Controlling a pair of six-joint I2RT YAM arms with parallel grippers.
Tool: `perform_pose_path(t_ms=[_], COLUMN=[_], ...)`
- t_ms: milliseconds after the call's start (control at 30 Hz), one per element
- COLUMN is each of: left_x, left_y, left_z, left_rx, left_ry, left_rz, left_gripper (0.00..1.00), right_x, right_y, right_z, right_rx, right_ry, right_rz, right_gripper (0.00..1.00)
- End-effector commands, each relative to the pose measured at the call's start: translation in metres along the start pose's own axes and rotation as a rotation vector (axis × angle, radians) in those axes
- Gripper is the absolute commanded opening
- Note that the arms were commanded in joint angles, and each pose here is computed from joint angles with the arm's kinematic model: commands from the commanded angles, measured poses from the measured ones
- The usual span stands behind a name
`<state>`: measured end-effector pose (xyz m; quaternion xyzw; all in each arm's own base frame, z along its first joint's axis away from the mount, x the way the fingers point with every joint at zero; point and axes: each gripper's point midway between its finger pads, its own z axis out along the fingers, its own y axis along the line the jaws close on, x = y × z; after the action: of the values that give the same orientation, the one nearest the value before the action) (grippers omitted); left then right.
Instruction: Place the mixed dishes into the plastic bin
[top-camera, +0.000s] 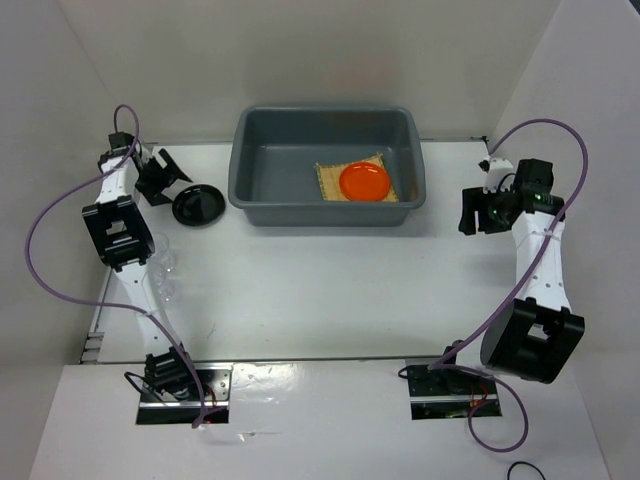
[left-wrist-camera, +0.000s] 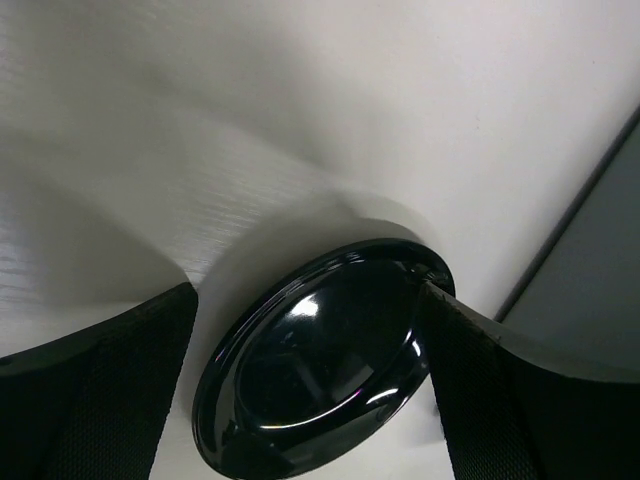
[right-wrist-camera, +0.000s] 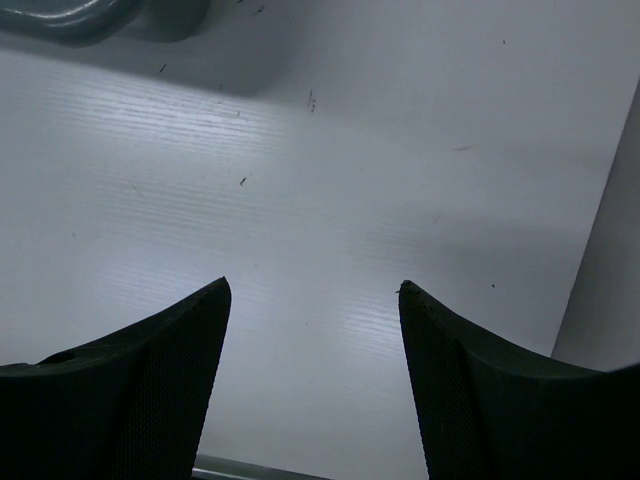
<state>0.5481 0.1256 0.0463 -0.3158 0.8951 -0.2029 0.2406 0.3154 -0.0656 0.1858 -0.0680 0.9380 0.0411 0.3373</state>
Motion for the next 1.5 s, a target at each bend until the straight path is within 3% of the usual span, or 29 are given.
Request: perform_pose_path(t_ms=[0, 133, 300, 733, 900, 1067, 1133, 1167, 1200, 1267, 1467], left_x=[0.021, 0.030, 0.058, 0.091, 0.099, 0.106, 0.106, 0.102, 0.100, 0.078, -0.009], left_y=[0.018, 0.015, 0.000, -0.010, -0.010, -0.020, -0.020, -0.022, -0.025, -0.035, -0.073], left_z=[0.015, 0.017, 0.019, 0.014, 0.016, 0.019, 0.018, 0.017, 0.014, -0.001, -0.084], left_rx=[-0.021, 0.023, 0.179, 0.313, 0.344, 0.450, 0.449, 0.452, 0.455, 0.452, 0.511], left_ry=[0.085, 0.120, 0.218, 0.291, 0.315, 0.351, 0.354, 0.344, 0.336, 0.282, 0.004], left_rz=[0.048, 0.061, 0.071, 0.059, 0.044, 0.023, 0.014, 0.023, 0.030, 0.036, 0.017], left_gripper=[0.97, 0.94, 0.71, 0.43, 0.37, 0.39, 0.34, 0.29, 0.15, 0.00, 0.00], right_x=[-0.020, -0.016, -0.010, -0.004, 0.000, 0.003, 0.003, 0.003, 0.000, 0.007, 0.033], right_y=[0.004, 0.005, 0.002, 0.000, 0.000, -0.003, -0.003, -0.003, -0.003, -0.002, 0.004], right_z=[-0.005, -0.004, 0.000, -0.004, -0.006, -0.008, -0.008, -0.008, -0.010, -0.009, -0.005], right_rx=[-0.027, -0.027, -0.011, 0.024, 0.033, 0.048, 0.048, 0.048, 0.054, 0.048, 0.049], right_ry=[-0.060, -0.060, -0.044, -0.052, -0.050, -0.047, -0.047, -0.047, -0.063, -0.057, -0.047], right_rz=[-0.001, -0.001, 0.003, -0.004, -0.013, -0.006, -0.006, -0.006, -0.012, 0.011, 0.023], right_gripper=[0.73, 0.75, 0.75, 0.75, 0.75, 0.75, 0.75, 0.75, 0.75, 0.75, 0.75])
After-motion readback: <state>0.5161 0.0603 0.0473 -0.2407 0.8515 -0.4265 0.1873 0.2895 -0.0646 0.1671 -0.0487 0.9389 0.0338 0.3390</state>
